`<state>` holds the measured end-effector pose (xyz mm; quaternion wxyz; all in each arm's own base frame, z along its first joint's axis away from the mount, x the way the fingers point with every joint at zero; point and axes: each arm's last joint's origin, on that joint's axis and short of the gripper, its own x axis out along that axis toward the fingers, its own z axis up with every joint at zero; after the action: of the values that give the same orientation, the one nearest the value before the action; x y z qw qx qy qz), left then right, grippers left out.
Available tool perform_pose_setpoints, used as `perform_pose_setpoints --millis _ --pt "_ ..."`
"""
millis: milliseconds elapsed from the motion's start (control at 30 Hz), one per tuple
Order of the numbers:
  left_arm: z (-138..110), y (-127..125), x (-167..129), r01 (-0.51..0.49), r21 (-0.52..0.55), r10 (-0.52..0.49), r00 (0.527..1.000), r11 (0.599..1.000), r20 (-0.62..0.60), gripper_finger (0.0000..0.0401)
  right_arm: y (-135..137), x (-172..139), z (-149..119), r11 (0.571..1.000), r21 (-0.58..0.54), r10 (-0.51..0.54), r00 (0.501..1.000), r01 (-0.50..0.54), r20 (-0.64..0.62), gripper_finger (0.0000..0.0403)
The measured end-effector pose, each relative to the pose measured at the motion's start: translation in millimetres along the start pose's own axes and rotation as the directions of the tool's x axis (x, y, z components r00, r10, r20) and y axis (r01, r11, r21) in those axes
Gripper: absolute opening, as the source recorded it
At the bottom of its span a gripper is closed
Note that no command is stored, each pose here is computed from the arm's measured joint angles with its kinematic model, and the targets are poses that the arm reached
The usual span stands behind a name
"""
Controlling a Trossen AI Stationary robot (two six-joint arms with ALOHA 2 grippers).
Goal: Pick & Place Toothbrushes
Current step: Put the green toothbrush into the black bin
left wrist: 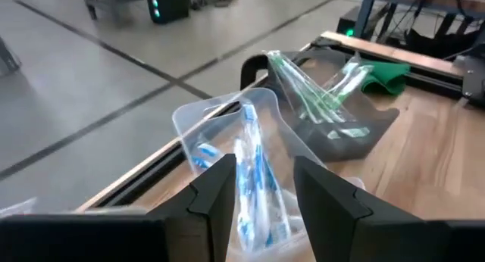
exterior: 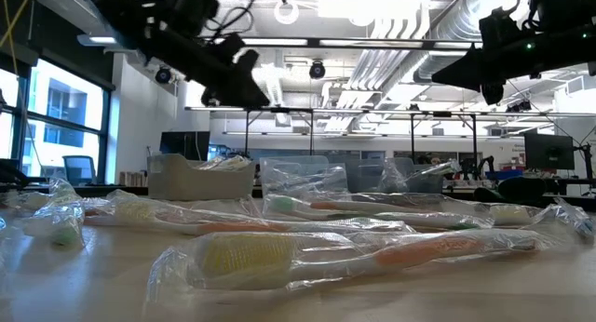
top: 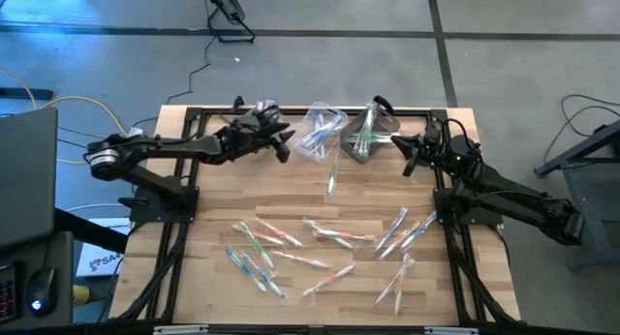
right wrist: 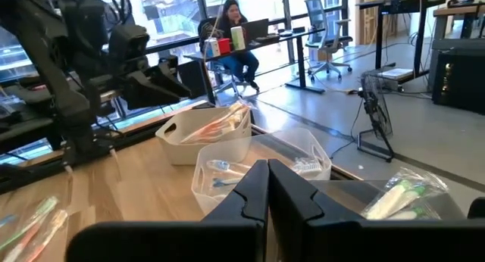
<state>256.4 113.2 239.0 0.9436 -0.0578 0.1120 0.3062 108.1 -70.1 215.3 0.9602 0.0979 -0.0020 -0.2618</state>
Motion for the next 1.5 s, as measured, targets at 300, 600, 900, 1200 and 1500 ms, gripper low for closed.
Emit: perform_pose_setpoints --millis 300,600,900,1200,1500 --pt "-23 14 -52 -0.010 0.095 0.000 0.994 0.995 0.110 0.0132 -2 0 0 0.995 0.055 -0.081 0.997 0.080 0.016 0.0002" --pt "-54 26 -91 -0.013 0.109 -0.004 0.988 0.994 0.155 0.0132 0 2 6 0.992 0.100 -0.082 0.994 0.074 0.079 0.0002" --pt "-73 35 -123 -0.019 0.104 -0.011 0.961 0.994 0.277 0.0132 12 18 7 0.991 0.096 -0.103 0.985 0.090 0.138 0.0002" --pt "-73 39 -137 -0.028 0.114 -0.013 0.940 0.993 0.342 0.0132 32 43 -1 0.972 0.097 -0.218 0.974 0.212 0.055 0.0002" --pt "-74 39 -137 -0.034 0.120 -0.007 0.945 0.992 0.327 0.0132 67 78 1 0.934 0.134 -0.315 0.941 0.330 -0.121 0.0002"
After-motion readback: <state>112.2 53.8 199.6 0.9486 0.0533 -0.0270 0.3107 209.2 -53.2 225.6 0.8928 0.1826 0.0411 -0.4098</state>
